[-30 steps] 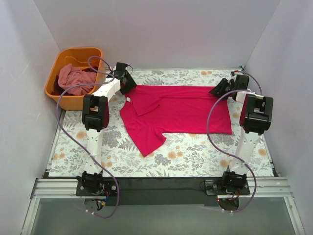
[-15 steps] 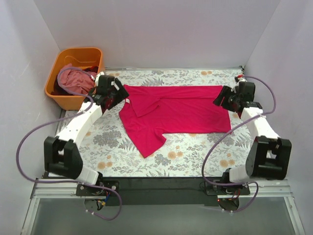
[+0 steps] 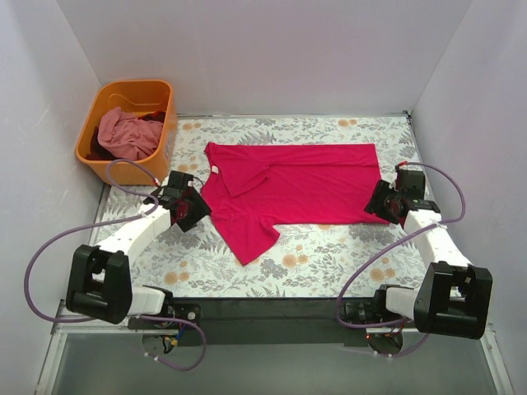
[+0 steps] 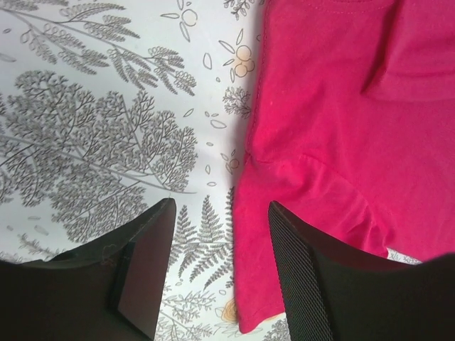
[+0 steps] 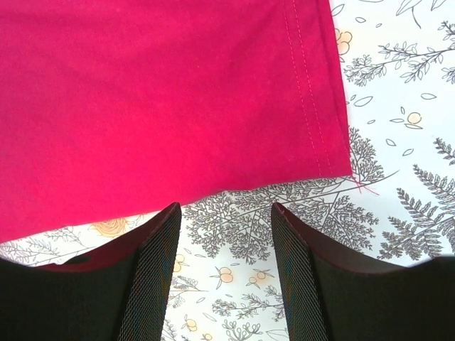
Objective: Fold and stack the t-shirts
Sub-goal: Fold the tshirt
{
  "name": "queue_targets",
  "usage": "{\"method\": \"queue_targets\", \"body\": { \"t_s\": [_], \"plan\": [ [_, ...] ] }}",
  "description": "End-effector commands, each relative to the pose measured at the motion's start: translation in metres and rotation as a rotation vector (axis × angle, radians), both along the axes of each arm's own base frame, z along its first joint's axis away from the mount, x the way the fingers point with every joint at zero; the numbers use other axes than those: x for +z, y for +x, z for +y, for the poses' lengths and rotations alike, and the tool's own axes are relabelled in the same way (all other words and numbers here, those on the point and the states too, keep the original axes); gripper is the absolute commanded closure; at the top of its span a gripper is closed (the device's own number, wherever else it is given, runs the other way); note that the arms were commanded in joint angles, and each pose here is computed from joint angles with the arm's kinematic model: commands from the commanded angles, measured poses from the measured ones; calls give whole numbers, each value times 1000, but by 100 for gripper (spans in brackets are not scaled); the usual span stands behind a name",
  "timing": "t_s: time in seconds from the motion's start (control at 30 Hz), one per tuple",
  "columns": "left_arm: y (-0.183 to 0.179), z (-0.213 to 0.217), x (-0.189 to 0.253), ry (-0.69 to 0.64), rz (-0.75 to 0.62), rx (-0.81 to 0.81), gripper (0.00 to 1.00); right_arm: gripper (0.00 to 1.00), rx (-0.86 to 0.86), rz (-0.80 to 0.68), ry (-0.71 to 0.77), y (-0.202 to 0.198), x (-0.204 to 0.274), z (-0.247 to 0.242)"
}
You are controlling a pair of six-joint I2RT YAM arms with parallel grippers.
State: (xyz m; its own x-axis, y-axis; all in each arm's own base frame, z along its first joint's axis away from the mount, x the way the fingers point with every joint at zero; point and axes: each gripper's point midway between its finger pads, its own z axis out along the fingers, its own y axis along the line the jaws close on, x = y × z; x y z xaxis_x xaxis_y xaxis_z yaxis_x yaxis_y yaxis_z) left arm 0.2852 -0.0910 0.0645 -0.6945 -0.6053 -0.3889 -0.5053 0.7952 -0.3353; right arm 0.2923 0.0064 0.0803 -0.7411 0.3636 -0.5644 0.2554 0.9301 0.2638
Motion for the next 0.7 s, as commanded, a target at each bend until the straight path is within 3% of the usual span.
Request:
{"method": "queue_targets", "body": {
  "t_s": [0.0, 0.67],
  "plan": [
    [14, -11, 0, -49, -40, 3, 48, 40, 11, -11, -27, 2, -3, -2],
    [42, -13, -39, 32, 18, 1, 56, 40, 43, -2, -9, -4, -21, 4]
  ]
}}
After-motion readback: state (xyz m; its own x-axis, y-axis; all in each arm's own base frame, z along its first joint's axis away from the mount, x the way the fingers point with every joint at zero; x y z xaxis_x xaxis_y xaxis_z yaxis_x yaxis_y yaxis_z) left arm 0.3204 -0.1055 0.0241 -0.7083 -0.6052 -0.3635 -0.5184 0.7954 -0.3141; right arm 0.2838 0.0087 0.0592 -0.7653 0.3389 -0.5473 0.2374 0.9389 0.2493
